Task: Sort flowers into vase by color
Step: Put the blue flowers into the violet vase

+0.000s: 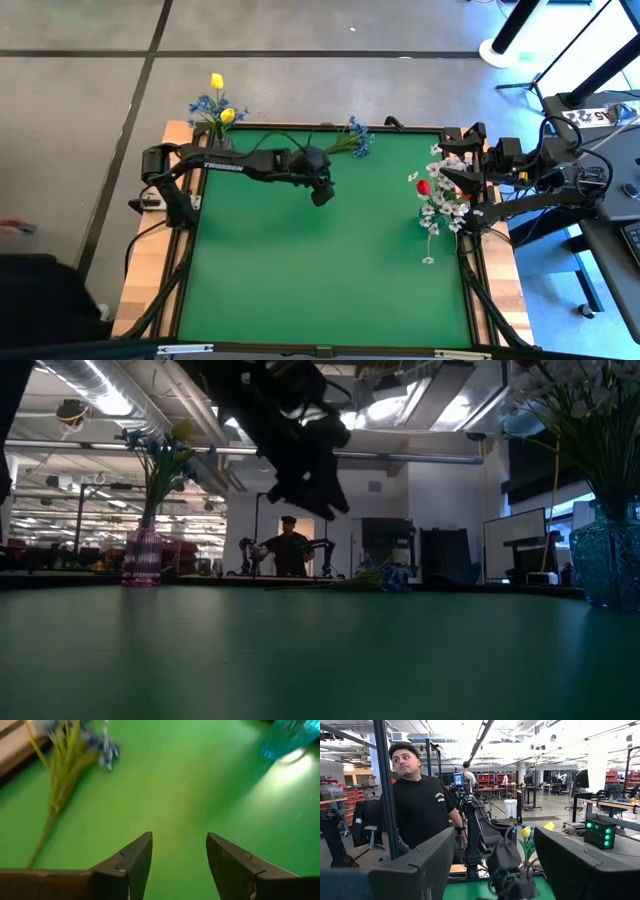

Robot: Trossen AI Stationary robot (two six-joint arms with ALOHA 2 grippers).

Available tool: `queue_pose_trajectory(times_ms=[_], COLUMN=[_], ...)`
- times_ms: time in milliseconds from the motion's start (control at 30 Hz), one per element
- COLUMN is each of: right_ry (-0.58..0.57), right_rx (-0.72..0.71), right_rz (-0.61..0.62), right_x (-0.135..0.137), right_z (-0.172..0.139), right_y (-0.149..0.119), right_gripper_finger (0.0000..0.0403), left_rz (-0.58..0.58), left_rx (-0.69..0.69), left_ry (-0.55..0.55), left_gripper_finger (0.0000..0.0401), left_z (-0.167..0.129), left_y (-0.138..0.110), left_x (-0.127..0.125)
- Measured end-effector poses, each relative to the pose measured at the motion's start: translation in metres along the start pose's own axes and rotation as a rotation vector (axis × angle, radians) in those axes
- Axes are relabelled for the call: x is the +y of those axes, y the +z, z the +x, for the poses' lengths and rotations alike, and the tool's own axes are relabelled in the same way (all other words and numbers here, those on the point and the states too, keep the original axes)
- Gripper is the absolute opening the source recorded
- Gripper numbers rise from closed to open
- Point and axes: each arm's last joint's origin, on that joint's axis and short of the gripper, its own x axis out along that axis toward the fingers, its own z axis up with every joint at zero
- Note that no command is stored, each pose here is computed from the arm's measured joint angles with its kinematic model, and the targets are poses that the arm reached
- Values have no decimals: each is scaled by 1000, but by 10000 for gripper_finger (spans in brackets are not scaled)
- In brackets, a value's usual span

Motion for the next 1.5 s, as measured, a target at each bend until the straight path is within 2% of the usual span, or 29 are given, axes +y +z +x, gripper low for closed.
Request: queue_pose_trajectory(times_ms=[200,367,433,567,800,900,1067,1233,1367,1500], right_ry=[-1,-1,-2,-2,-5,-5,-5,-4,-5,-4], right_rx=[0,0,0,0,0,0,0,0,0,0], right_rz=[0,0,0,0,0,0,0,0,0,0], right_x=[0,0,0,0,0,0,0,0,0,0], right_z=[0,0,0,0,0,0,0,0,0,0], right_y=[0,0,0,0,0,0,0,0,0,0], right_gripper_finger=[273,273,273,273,273,273,273,273,273,273], left_rz=[-99,-85,-95,-131,-179,-209,-249,-232,-238,-221], left_rx=[66,-24,-39,25,12,-7,54,68,115,145], left_ry=[6,218,276,346,407,397,315,248,210,210], left_gripper_finger=[181,181,181,181,181,181,181,174,145,93], left_z=[25,41,45,67,84,83,86,86,86,86], left_y=[-14,-13,-11,-22,-23,-18,-23,-22,-26,-30], left_x=[0,16,27,55,94,108,127,125,120,111])
